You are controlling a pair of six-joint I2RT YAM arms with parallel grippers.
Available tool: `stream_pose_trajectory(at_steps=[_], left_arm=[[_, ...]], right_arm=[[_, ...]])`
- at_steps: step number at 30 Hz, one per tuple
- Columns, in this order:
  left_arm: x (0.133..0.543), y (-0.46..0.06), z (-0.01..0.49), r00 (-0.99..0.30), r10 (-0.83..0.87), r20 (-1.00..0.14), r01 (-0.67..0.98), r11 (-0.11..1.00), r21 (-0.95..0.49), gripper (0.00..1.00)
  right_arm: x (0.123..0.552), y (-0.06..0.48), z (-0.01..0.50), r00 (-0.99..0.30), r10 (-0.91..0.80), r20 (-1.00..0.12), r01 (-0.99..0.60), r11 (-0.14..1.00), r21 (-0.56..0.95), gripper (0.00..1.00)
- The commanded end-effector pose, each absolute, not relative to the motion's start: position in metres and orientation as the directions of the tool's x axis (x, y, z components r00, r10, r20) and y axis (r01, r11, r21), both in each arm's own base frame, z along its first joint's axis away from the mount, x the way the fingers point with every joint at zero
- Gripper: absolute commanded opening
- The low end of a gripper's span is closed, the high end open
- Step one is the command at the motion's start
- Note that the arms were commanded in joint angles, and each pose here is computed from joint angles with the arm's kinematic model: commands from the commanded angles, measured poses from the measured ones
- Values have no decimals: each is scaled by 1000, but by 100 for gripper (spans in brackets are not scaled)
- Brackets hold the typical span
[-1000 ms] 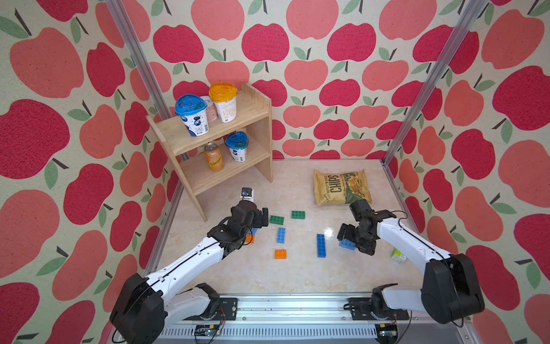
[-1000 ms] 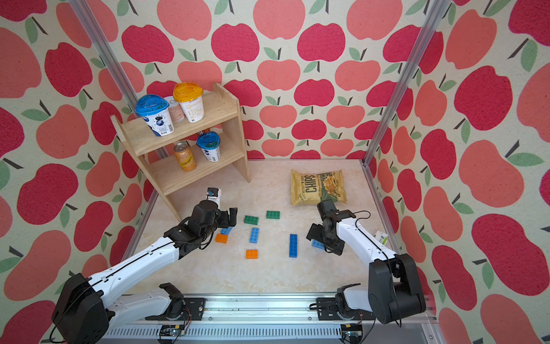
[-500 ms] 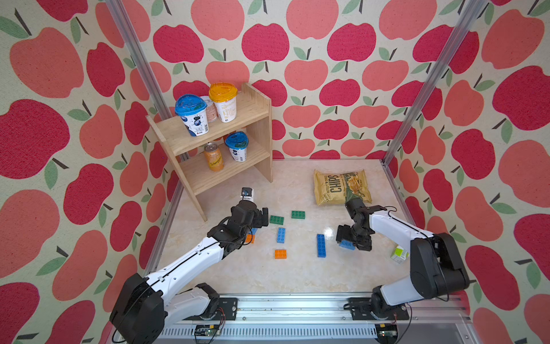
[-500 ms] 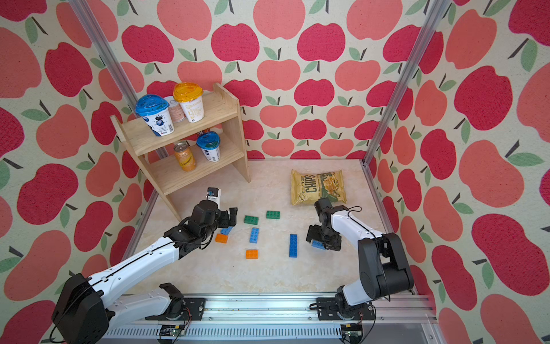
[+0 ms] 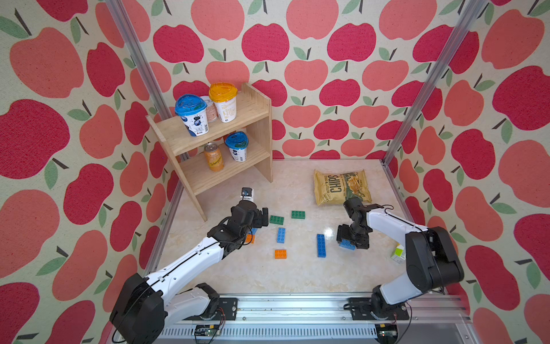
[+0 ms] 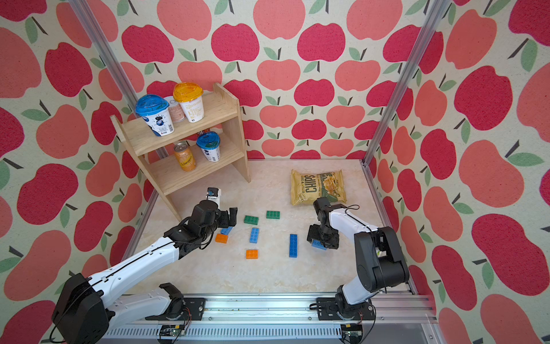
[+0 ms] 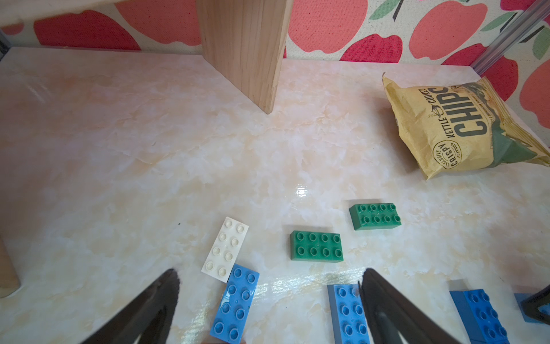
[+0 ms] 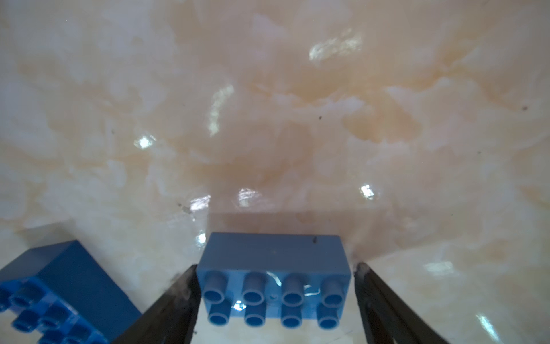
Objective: Assemble a rectangle with lego
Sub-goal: Pick up the lego brick from the center of the board, then assemble the lego brick with the lego brick.
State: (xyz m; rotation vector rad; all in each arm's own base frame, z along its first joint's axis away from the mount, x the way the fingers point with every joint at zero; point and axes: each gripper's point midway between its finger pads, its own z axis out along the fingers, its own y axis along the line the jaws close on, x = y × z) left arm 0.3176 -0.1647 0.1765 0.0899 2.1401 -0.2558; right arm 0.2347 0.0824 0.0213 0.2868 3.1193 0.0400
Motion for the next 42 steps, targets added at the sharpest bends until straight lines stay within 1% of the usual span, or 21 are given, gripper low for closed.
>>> stream_pose_trajectory(at_steps=[1, 4, 7, 9, 16, 24, 27, 31, 42], left_arm=[[323, -163, 185, -539, -48, -841, 147, 978, -150, 97], [323, -164, 184, -541, -48, -840, 146, 978, -150, 97], [324, -164, 185, -541, -48, -840, 146, 978, -149, 97], [324, -163, 185, -541, -46, -840, 144, 979, -147, 97], [323, -161, 184, -542, -55, -839, 134, 979, -151, 97], [323, -162, 183, -541, -60, -839, 137, 978, -159, 97], [323, -164, 183, -541, -61, -839, 143, 976, -163, 97], [323, -165, 183, -542, -62, -838, 146, 975, -166, 97], [320, -162, 184, -539, -65, -840, 141, 976, -167, 97]], right_arm=[[242, 79, 22, -984, 176, -23, 176, 984, 13, 76], [241, 81, 20, -984, 175, -17, 175, 984, 21, 67], [241, 82, 21, -986, 168, -16, 167, 986, 24, 55], [243, 83, 26, -988, 154, -29, 153, 988, 29, 51], [246, 99, 60, -992, 66, -106, 65, 998, 17, 49], [238, 163, 82, -984, -38, -175, -53, 995, 83, 48], [233, 182, 79, -981, -85, -177, -101, 992, 80, 46], [225, 194, 67, -979, -134, -155, -145, 987, 67, 44], [217, 194, 55, -981, -155, -114, -162, 985, 57, 44]])
